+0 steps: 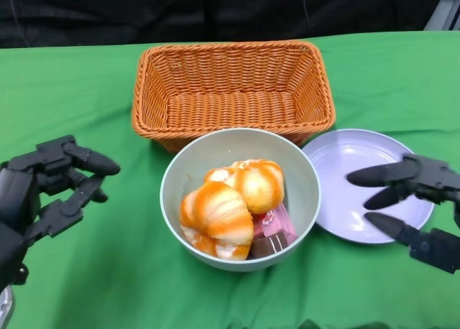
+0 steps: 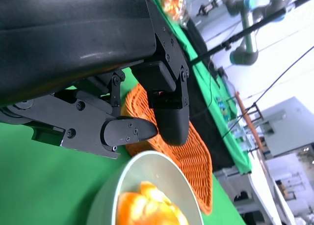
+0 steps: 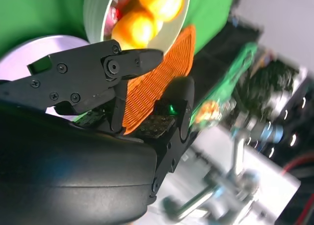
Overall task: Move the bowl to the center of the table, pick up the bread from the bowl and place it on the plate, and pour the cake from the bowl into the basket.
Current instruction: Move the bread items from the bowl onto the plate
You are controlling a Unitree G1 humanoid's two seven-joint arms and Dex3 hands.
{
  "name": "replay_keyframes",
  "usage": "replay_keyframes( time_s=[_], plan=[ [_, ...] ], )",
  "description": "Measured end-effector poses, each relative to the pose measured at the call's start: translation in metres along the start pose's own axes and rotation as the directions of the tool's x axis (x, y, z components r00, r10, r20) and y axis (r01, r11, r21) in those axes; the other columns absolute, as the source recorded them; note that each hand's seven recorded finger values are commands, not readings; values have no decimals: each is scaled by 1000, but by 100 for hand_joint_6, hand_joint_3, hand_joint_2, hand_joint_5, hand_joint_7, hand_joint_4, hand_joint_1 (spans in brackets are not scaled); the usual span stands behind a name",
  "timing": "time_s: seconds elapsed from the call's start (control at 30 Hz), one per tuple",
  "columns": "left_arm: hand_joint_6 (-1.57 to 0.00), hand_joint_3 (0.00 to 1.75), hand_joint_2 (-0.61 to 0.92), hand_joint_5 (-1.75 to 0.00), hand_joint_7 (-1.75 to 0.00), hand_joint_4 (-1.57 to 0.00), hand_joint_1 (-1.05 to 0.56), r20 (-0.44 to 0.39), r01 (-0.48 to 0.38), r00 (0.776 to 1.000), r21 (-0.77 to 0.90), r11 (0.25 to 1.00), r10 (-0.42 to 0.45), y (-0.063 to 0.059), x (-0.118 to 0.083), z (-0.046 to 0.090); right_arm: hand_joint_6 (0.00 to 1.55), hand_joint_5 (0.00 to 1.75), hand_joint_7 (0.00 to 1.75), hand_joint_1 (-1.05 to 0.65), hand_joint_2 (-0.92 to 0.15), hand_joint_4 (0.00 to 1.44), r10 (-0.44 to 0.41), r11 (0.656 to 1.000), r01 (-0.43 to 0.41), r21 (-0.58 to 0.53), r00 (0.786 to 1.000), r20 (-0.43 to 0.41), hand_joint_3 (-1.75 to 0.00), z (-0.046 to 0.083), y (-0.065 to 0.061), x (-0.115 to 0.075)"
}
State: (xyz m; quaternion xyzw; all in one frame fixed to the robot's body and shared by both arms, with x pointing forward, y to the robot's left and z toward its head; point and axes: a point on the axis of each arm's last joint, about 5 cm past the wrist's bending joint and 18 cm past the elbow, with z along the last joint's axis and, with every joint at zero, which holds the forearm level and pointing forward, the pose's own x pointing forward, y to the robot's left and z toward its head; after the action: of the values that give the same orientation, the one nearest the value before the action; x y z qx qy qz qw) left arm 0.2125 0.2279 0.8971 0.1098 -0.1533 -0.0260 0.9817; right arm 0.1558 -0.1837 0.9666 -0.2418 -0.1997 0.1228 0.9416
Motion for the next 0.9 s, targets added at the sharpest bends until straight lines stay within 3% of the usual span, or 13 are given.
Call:
replay_keyframes(
  time_s=[0.23, 0.43, 0.73, 0.9],
  plan=[
    [-77, 77, 72, -157, -123, -79, -8, 23, -8, 1000, 18, 1000, 7, 0, 2, -6, 64, 30, 2, -61, -92, 62, 95, 985, -86, -150, 994, 54, -1, 26, 2, 16],
    [-77, 76, 72, -158, -123, -78, -10, 23, -19, 1000, 9, 1000, 19, 1, 4, -7, 62, 28, 0, -69, -92, 64, 156, 949, -127, -288, 985, 79, -5, 38, 4, 38],
    [-78, 81, 69, -156, -123, -79, -7, 28, -39, 999, 29, 999, 38, 2, 1, -7, 65, 22, 1, -70, -92, 71, 223, 905, -197, -377, 974, 26, -3, 33, 24, 70],
    [-78, 94, 62, -153, -128, -83, -9, 15, -68, 998, 42, 997, 68, 6, -11, -5, 65, 19, 1, -71, -92, 72, 250, 887, -226, -404, 968, 7, -5, 26, 36, 87]
  ],
)
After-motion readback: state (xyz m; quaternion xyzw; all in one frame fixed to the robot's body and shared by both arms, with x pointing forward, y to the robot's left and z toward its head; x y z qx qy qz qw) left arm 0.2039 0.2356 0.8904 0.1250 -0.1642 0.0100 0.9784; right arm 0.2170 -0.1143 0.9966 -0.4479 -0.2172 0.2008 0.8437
